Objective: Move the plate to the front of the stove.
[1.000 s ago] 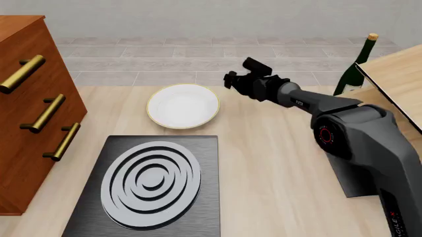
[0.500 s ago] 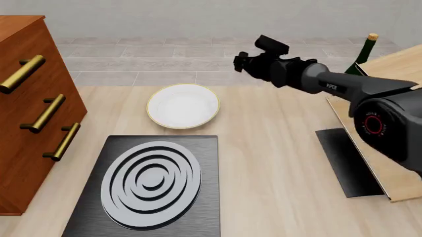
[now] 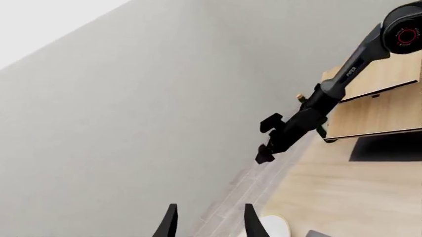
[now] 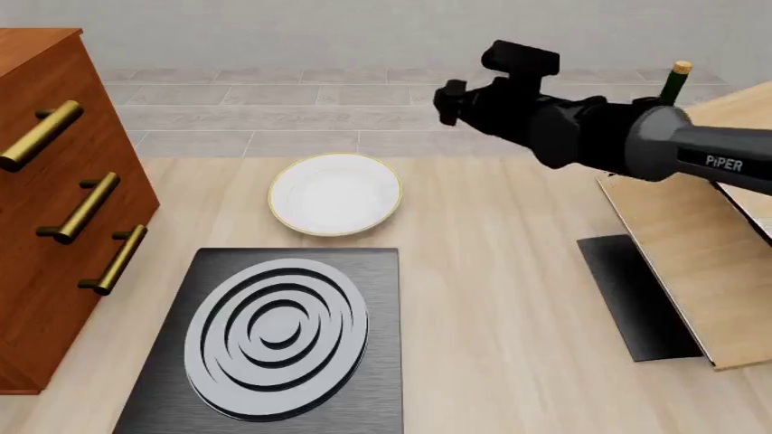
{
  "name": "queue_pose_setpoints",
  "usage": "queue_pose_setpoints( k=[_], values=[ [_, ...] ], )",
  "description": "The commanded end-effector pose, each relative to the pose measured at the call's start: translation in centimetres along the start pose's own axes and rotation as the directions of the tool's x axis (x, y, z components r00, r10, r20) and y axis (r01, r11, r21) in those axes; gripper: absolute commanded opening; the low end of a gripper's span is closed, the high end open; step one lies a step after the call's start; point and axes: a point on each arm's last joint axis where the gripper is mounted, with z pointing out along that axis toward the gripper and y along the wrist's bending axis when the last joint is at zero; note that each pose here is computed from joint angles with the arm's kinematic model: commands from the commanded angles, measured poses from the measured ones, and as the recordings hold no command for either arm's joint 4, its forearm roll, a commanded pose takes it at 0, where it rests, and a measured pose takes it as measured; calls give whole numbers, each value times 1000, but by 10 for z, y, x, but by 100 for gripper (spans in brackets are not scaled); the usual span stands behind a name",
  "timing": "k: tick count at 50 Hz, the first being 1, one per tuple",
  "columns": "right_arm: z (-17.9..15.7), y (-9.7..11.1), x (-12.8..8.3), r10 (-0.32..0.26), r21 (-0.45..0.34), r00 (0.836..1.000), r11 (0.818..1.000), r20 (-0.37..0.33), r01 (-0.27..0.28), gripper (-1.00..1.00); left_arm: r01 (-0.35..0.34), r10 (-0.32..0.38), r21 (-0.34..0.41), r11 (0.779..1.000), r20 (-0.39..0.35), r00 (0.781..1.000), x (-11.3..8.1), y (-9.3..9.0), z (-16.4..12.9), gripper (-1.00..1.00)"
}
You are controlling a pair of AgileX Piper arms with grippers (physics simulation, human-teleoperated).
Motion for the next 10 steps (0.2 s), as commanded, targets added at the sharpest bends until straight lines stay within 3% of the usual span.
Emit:
queue_pose_setpoints(
  k=[1,10],
  values=[
    [-57,27,7,-64,-80,997,995,42,67,100,10,-10,6,1000,-3,1000,2,-2,3,100],
    [-107,35,12,-106,-125,990,985,91,117,100,25,-25,9,1000,-4,1000,3,-3,5,100]
  ],
)
